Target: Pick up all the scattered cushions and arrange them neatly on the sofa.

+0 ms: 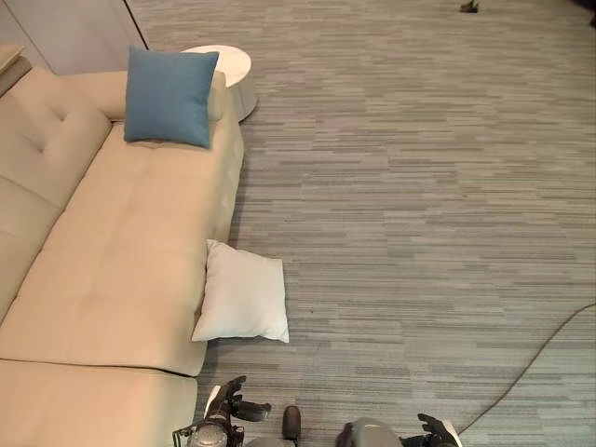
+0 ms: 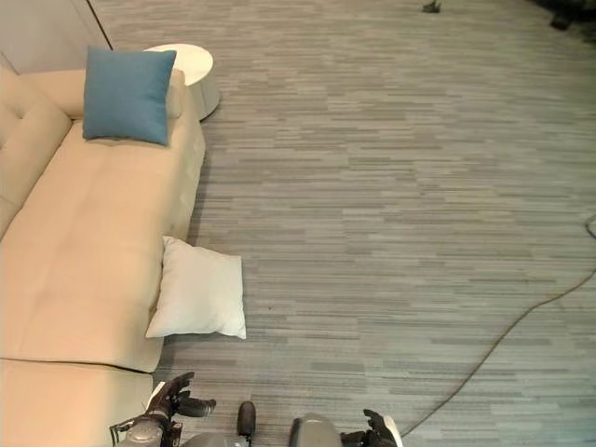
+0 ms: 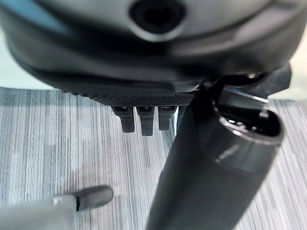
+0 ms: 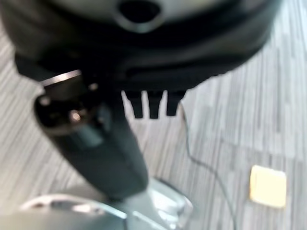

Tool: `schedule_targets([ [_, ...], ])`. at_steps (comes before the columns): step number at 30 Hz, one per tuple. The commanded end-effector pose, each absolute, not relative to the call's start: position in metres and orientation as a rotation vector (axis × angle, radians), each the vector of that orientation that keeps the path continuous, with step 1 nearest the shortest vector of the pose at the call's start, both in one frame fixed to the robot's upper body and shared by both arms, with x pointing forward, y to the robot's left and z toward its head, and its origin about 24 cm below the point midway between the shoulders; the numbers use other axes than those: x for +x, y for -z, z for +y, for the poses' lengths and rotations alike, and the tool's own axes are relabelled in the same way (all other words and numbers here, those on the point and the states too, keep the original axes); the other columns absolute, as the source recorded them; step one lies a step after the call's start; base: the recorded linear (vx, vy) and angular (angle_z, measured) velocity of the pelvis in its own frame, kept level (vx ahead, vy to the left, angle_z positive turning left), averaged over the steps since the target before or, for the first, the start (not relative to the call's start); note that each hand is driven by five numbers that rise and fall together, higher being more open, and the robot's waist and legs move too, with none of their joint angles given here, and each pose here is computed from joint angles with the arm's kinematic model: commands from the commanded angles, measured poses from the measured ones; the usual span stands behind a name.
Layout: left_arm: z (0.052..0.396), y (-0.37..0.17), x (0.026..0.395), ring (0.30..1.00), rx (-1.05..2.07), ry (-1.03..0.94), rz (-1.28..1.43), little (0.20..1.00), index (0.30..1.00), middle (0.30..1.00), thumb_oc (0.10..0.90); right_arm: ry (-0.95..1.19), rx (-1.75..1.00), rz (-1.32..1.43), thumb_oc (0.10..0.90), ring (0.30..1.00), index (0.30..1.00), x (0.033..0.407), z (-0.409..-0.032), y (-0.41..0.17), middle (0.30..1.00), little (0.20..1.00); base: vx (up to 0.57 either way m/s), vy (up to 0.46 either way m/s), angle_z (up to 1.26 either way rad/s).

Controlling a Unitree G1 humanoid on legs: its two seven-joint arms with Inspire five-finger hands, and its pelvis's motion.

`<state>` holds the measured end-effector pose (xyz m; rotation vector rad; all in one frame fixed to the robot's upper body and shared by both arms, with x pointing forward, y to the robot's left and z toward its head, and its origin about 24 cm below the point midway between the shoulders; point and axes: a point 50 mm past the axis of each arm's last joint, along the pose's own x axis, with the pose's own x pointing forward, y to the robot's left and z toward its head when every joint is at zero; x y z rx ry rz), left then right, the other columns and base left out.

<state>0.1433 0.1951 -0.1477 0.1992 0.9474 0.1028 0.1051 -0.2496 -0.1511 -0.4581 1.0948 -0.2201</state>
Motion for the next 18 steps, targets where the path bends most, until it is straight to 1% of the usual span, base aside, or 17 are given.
schedule_targets([
  [1,0.202,0.142,0.149,0.900,0.217,-0.126,0.890,0.900,0.900,0.900,0.800,0.186,-0.445,0.989,0.800,0.900,0.900,0.130,-0.243,0.144,0.900,0.900,0.24,-0.151,-0.10],
  [2,0.203,0.142,0.149,0.900,0.219,-0.130,0.891,0.900,0.900,0.900,0.800,0.185,-0.447,0.988,0.800,0.900,0.900,0.131,-0.244,0.143,0.900,0.900,0.29,-0.235,-0.12],
  [3,0.211,0.143,0.147,0.900,0.235,-0.138,0.907,0.900,0.900,0.900,0.800,0.223,-0.453,0.982,0.800,0.900,0.900,0.152,-0.261,0.132,0.900,0.900,0.27,-0.250,-0.01],
  [5,0.213,0.142,0.148,0.900,0.252,-0.136,0.904,0.900,0.900,0.900,0.800,0.221,-0.450,1.003,0.800,0.900,0.900,0.137,-0.259,0.138,0.900,0.900,0.25,-0.239,0.25],
  [6,0.213,0.143,0.147,0.900,0.244,-0.143,0.908,0.900,0.900,0.900,0.800,0.252,-0.376,1.065,0.800,0.900,0.900,0.122,-0.260,0.144,0.900,0.900,0.24,-0.232,0.36],
  [9,0.208,0.146,0.144,0.900,0.245,-0.108,0.932,0.900,0.900,0.900,0.800,0.290,-0.332,1.075,0.800,0.900,0.900,0.118,-0.264,0.145,0.900,0.900,0.27,-0.317,0.42],
  [12,0.199,0.144,0.152,0.900,0.219,-0.079,0.913,0.900,0.900,0.900,0.800,0.338,-0.298,1.043,0.800,0.900,0.900,0.121,-0.268,0.142,0.900,0.900,0.09,-0.262,0.69],
  [18,0.194,0.145,0.151,0.900,0.222,-0.061,0.921,0.900,0.900,0.900,0.800,0.356,-0.333,1.054,0.800,0.900,0.900,0.116,-0.276,0.140,0.900,0.900,0.14,-0.147,0.28],
])
